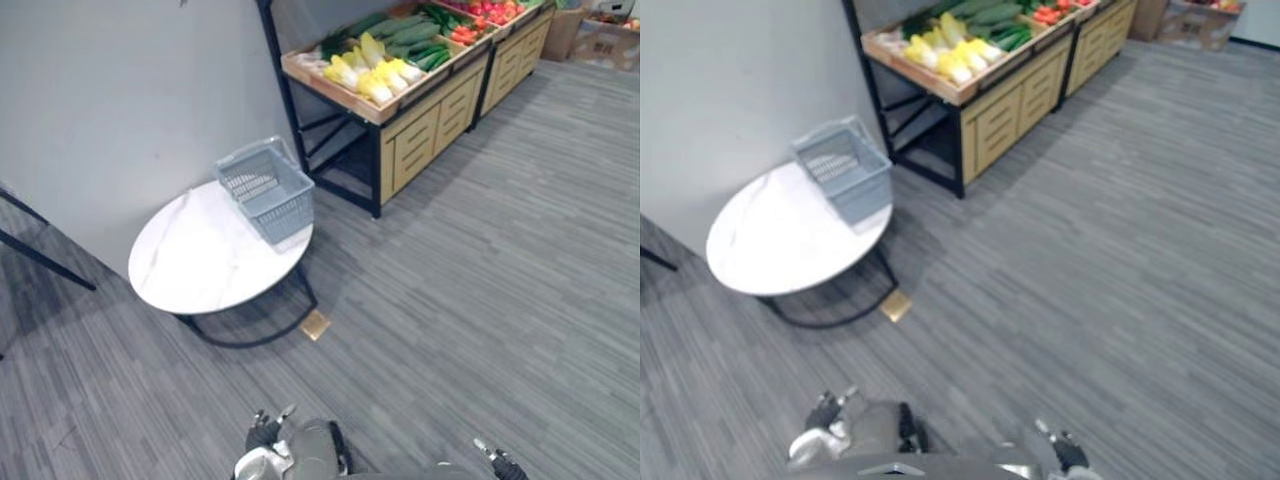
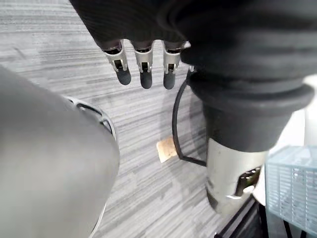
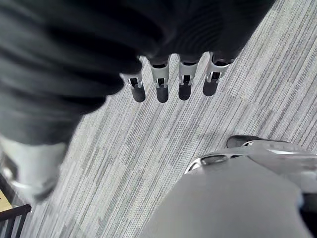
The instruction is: Pick vegetable in the basket
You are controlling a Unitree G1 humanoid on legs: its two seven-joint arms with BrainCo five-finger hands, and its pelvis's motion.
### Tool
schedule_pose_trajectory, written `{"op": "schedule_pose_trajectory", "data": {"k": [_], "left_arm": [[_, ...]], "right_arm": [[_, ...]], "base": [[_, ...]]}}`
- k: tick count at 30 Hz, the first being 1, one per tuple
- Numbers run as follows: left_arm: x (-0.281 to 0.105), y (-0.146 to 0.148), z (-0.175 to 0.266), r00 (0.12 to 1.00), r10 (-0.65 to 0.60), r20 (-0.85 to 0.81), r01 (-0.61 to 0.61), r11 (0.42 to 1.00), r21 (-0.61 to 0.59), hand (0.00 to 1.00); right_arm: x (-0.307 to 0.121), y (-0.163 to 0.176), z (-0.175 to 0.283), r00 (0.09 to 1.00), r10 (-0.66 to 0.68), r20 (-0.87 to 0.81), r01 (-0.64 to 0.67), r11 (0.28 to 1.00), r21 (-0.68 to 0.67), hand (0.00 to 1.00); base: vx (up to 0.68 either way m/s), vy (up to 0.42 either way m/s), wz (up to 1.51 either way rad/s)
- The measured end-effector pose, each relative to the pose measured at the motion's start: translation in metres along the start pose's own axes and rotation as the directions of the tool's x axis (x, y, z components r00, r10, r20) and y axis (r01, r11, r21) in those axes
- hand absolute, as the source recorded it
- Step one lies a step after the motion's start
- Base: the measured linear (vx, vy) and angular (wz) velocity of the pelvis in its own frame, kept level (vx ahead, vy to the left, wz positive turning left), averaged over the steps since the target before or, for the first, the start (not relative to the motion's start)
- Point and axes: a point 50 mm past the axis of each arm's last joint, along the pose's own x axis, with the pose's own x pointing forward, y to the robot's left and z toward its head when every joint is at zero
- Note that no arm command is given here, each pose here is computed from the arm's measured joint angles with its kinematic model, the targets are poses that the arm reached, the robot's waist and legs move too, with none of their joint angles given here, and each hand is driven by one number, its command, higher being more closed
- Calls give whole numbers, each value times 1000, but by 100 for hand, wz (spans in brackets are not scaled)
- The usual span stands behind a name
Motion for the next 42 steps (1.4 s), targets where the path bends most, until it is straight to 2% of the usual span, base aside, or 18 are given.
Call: {"op": "schedule_pose_trajectory", "data": {"k": [5, 7, 8, 10, 13, 15, 18, 23, 30, 34, 38, 42], "left_arm": [[1, 11, 4, 999, 46, 17, -46, 998, -40, 0], [1, 11, 7, 998, 50, 28, -49, 998, -46, 0], [2, 15, 6, 998, 58, 22, -57, 998, -35, 0], [3, 23, 6, 998, 64, 5, -64, 998, 18, 0], [5, 34, 9, 999, 50, -17, -46, 985, 165, 0], [5, 34, 9, 999, 23, -23, -16, 963, 270, 0], [6, 28, 7, 999, -6, -41, 20, 937, 349, 0], [4, 29, 1, 998, 7, -69, 17, 939, 344, 0], [0, 34, -8, 995, 63, -74, -48, 981, 190, 0], [-5, 18, -22, 994, 36, -102, -23, 992, 122, 0], [-5, 17, -23, 994, 45, -104, -37, 996, 82, 0], [-3, 18, -17, 996, 29, -87, -15, 988, 151, 0]], "right_arm": [[-3, 9, -10, 1000, 15, -24, -16, 999, -43, 0], [-5, 6, -16, 999, -2, -43, 2, 1000, 0, 0], [-7, 6, -24, 997, -23, -69, 28, 997, 71, 0], [-9, 9, -34, 994, -19, -110, 32, 992, 119, 0], [-13, 14, -46, 989, 4, -151, 22, 985, 170, 0], [-15, 16, -51, 987, 26, -161, -1, 989, 149, 0], [-15, 17, -52, 986, 41, -164, -25, 995, 98, 0], [-12, 15, -44, 989, 37, -142, -24, 995, 96, 0], [-10, 20, -32, 991, 96, -90, -101, 994, -46, 0], [-5, 5, -14, 994, 97, -44, -102, 989, -109, 0], [-3, 4, -11, 994, 100, -46, -105, 987, -124, 0], [-3, 2, -12, 995, 93, -43, -98, 987, -131, 0]], "base": [[481, 336, 24], [634, 437, 15], [487, 359, 0], [422, 314, 0], [332, 237, 20], [298, 178, 39], [306, 132, 47], [431, 19, 74], [410, -263, 94], [374, -428, 53], [228, -370, 61], [76, -237, 77]]}}
